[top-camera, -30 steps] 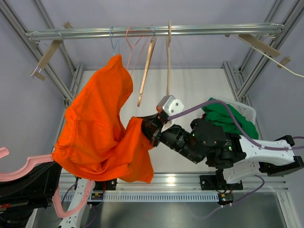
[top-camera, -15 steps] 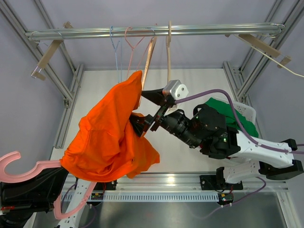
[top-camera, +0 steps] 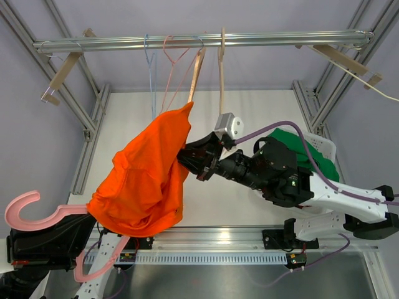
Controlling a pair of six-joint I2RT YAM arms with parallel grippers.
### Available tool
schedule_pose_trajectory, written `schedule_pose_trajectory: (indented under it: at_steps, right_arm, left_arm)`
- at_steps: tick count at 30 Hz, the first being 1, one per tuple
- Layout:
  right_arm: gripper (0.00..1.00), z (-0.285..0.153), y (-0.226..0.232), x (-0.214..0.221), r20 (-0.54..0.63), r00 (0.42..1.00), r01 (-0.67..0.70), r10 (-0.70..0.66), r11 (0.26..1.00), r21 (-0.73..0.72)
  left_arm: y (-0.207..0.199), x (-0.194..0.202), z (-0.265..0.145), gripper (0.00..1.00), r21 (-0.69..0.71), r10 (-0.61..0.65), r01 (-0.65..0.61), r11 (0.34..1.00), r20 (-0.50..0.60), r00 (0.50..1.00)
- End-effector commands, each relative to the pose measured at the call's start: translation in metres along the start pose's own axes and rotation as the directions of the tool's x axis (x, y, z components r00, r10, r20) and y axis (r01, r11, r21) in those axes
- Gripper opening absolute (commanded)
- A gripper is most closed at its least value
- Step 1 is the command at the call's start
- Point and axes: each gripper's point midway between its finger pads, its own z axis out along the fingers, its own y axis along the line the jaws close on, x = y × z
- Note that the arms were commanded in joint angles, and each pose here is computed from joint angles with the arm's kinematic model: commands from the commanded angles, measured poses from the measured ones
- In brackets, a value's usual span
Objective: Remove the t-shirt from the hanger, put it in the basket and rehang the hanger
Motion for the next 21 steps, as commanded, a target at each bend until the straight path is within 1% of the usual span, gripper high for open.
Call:
schedule_pose_trajectory:
  at_steps: [1,3,6,7,9,10,12,13,15,16,17,18,19,20,21]
  right_arm:
    - [0.0,-0.027,-0.007,-0.055,0.137,0.99,-0.036,0.034,0.999,0.016]
    - [0.0,-0.038,-0.012,-0.067,0.162,0.986,-0.05,0.043,0.998,0.042]
    - [0.0,-0.048,-0.035,-0.082,0.148,0.989,-0.033,0.009,0.987,0.16]
    - [0.0,-0.056,-0.051,-0.09,0.129,0.992,-0.028,-0.005,0.968,0.251]
    - [0.0,-0.062,-0.067,-0.099,0.112,0.993,-0.002,-0.038,0.942,0.336]
    - [0.0,-0.073,-0.08,-0.112,0.109,0.993,-0.003,-0.046,0.913,0.407]
    - [0.0,-0.083,-0.094,-0.123,0.095,0.993,0.018,-0.072,0.877,0.48]
    - [0.0,-0.097,-0.106,-0.139,0.111,0.991,0.007,-0.08,0.84,0.542]
    - [0.0,-0.107,-0.117,-0.157,0.112,0.985,0.038,-0.129,0.803,0.594]
    - [0.0,-0.123,-0.126,-0.183,0.154,0.978,0.008,-0.139,0.766,0.643]
    - [0.0,-0.131,-0.132,-0.193,0.13,0.974,0.049,-0.184,0.736,0.676]
    - [0.0,-0.13,-0.136,-0.199,0.114,0.971,0.071,-0.209,0.71,0.7]
    - [0.0,-0.146,-0.145,-0.221,0.149,0.964,0.036,-0.221,0.662,0.749]
    - [0.0,-0.153,-0.151,-0.228,0.097,0.957,0.098,-0.274,0.618,0.78]
    - [0.0,-0.155,-0.156,-0.233,0.091,0.954,0.096,-0.286,0.579,0.81]
  left_arm:
    - [-0.008,-0.005,0.005,0.0,0.065,0.041,-0.041,0.997,0.004,0.999]
    - [-0.002,-0.001,0.008,0.0,0.052,0.039,-0.038,0.998,-0.008,0.999]
    - [0.009,0.006,0.012,0.0,0.024,0.031,-0.03,0.999,-0.044,0.999]
    - [0.013,0.009,0.014,0.0,0.016,0.028,-0.027,1.0,-0.055,0.998]
    - [0.023,0.015,0.016,0.0,-0.014,0.023,-0.024,1.0,-0.071,0.997]
    - [0.025,0.017,0.015,0.0,-0.018,0.027,-0.028,0.999,-0.07,0.997]
    - [0.036,0.028,0.017,0.0,-0.043,0.014,-0.018,0.999,-0.101,0.995]
    - [0.041,0.033,0.018,0.0,-0.05,0.003,-0.009,0.999,-0.116,0.993]
    - [0.05,0.042,0.018,0.0,-0.067,-0.003,-0.006,0.998,-0.134,0.991]
    - [0.054,0.045,0.017,0.0,-0.084,-0.007,-0.005,0.996,-0.142,0.99]
    - [0.057,0.045,0.017,0.0,-0.098,-0.005,-0.009,0.995,-0.141,0.99]
    - [0.058,0.045,0.017,0.0,-0.099,0.001,-0.015,0.995,-0.139,0.99]
    - [0.057,0.045,0.017,0.0,-0.096,0.003,-0.017,0.995,-0.141,0.99]
    - [0.057,0.044,0.017,0.0,-0.095,0.005,-0.019,0.995,-0.139,0.99]
    - [0.056,0.043,0.016,0.0,-0.093,0.012,-0.025,0.995,-0.136,0.991]
